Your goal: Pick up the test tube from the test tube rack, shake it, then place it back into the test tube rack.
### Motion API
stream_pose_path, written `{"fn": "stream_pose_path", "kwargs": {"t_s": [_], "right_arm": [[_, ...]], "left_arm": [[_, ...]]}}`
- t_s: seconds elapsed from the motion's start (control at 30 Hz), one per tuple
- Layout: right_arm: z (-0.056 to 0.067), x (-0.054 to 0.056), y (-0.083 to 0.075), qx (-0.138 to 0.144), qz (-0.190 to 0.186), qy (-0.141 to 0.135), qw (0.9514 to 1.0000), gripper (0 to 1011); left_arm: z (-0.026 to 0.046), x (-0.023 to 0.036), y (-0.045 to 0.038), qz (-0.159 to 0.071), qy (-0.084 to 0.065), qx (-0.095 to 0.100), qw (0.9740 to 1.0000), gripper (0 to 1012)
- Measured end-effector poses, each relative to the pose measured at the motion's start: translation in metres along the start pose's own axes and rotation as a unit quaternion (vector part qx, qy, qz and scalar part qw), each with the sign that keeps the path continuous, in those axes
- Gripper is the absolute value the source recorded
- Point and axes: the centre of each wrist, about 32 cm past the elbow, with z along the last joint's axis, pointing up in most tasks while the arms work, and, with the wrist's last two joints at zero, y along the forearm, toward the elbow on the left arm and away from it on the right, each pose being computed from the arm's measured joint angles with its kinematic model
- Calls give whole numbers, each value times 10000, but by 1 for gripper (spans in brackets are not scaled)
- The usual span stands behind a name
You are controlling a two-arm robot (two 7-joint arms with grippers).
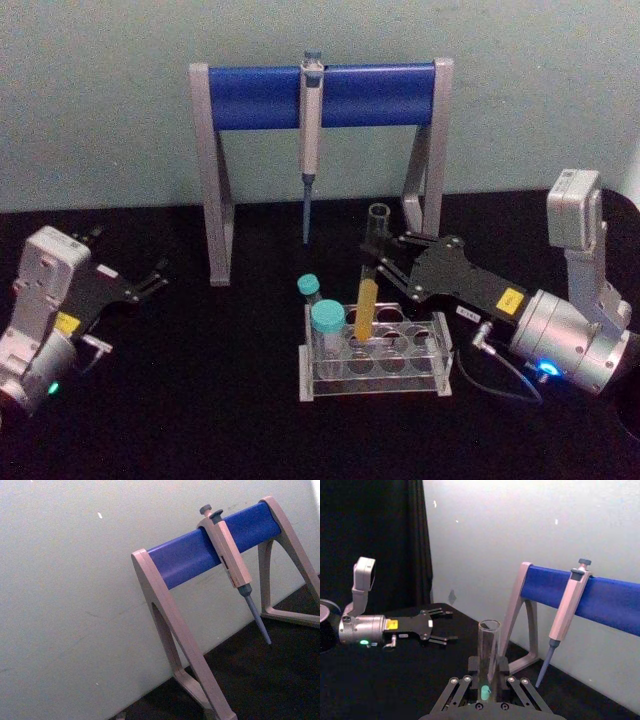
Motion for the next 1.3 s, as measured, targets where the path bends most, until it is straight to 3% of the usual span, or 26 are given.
{"fn": "stream_pose_path", "kwargs": {"t_s": [0.03,1.3], "right_arm": [[-92,1,46,-50,-6,24,10000,238],[-369,-86,37,-437,-110,233,9987,238]], "left_arm": [[0,0,0,0,0,0,10000,1001],[0,0,0,0,0,0,10000,1001]]}}
